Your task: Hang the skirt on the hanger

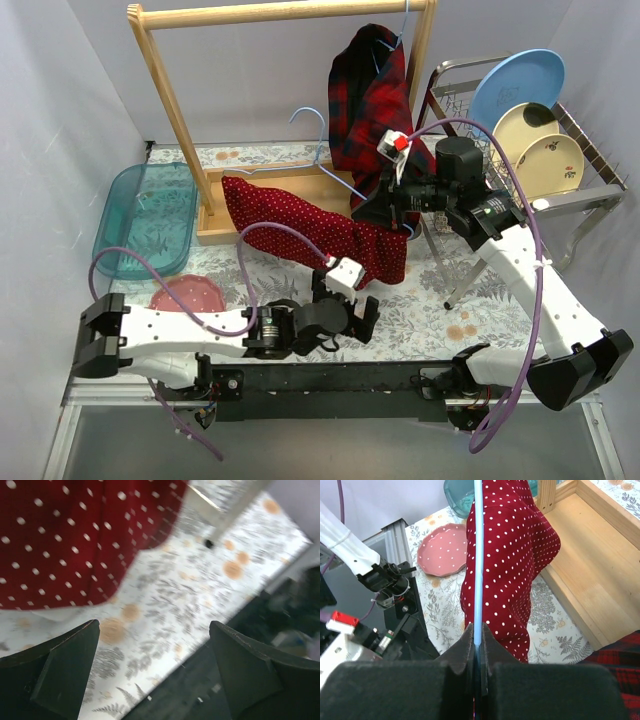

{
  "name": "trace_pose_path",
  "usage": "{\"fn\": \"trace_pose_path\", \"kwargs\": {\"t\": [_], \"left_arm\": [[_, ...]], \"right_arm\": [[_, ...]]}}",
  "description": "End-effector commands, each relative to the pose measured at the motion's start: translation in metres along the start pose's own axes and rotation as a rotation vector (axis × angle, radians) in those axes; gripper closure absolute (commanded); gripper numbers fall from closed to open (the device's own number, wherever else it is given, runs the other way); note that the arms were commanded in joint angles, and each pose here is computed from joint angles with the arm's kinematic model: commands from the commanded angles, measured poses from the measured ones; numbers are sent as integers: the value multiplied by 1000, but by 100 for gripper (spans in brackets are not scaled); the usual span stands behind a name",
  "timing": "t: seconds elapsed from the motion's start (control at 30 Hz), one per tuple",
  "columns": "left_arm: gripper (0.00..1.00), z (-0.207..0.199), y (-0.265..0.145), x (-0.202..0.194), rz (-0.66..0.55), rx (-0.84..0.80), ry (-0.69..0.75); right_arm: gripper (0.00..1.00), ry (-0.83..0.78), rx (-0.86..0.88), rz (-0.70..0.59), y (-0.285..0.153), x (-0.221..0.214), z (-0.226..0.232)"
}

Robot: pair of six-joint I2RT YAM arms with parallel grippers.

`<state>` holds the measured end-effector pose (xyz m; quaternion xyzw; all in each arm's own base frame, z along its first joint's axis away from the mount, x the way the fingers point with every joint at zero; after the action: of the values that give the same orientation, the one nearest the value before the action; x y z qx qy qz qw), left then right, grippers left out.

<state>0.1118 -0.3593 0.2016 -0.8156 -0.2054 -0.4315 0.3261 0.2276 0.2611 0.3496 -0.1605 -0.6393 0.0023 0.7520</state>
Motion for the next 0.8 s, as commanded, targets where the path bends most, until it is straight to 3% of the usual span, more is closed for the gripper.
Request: {"fn": "trace_pose_path", "kwargs": {"t": [0.0,0.33,0.4,0.47,0.5,0.6,0.77], "left_arm": [[9,28,7,31,-165,280,46],[38,44,28,35,-200,454,169],[57,52,30,40,-217,489,168],[62,57,33,44,-218,499,156],[77,56,33,45,-212,490,150],[98,53,33,48,-203,438,128],[100,51,23,37,-148,345,111]], "right_arm": [[99,-75,21,-98,-5,31,7],[99,-65,33,-95,-4,24,9],[99,-65,36,-95,-4,23,10],[99,-63,36,-93,-4,22,10],[99,-64,34,-94,-4,22,10],[99,-71,17,-92,-6,22,7],[99,-74,-3,-90,-6,21,4]]}}
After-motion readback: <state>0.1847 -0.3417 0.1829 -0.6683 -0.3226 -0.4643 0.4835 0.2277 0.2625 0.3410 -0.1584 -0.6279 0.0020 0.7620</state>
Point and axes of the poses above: each gripper's point midway between its finger pads, its own y axis out along the fingers, its own z axis along the line the jaws close on, x = y × z, the point moved 1 cm from there along -y, back along the fingers, and after that the axes turned 8 degrees about -y, right-handed, at the moved point
